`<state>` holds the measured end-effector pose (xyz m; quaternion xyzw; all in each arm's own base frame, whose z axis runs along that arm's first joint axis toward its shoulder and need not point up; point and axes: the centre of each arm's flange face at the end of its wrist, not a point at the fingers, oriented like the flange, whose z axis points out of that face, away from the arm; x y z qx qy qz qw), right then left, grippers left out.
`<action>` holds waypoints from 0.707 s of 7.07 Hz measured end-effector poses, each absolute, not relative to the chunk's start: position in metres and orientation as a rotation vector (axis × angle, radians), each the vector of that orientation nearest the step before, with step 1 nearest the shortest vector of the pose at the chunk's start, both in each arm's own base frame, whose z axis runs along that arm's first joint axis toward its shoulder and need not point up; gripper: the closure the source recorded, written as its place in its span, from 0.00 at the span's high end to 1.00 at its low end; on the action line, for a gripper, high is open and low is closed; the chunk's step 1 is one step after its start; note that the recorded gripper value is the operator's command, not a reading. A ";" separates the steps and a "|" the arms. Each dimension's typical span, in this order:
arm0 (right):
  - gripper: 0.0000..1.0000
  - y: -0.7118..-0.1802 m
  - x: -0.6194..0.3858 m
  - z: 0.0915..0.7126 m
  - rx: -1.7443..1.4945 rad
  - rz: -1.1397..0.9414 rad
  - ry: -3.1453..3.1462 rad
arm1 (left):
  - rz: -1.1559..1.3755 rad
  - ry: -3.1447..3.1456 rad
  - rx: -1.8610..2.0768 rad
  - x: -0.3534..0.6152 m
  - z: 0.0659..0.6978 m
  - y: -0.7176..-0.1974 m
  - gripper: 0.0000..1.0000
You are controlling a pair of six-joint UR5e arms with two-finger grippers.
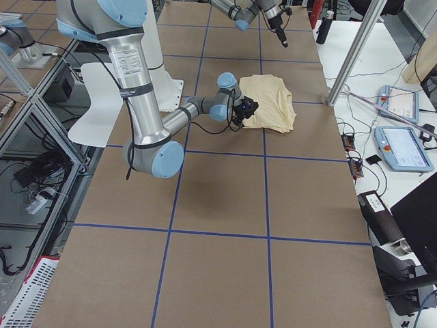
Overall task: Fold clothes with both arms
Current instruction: 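Lower the right gripper to the folded shirt's nearest corner and grasp it, then drag the held corner toward the robot with the right gripper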
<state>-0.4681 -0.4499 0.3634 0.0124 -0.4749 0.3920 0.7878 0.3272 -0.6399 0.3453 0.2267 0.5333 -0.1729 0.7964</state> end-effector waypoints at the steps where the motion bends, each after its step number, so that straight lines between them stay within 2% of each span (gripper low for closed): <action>1: 0.39 -0.448 -0.470 0.367 0.025 0.843 -1.016 | -0.371 1.145 0.486 0.328 0.346 -0.640 0.62; 2: 0.07 -0.447 -0.472 0.370 0.023 0.841 -1.009 | -0.371 1.145 0.485 0.328 0.346 -0.640 0.62; 3: 0.00 -0.446 -0.473 0.372 0.021 0.840 -1.007 | -0.372 1.144 0.484 0.328 0.347 -0.640 0.62; 5: 0.00 -0.443 -0.470 0.372 0.019 0.837 -1.011 | -0.370 1.144 0.481 0.330 0.348 -0.640 0.62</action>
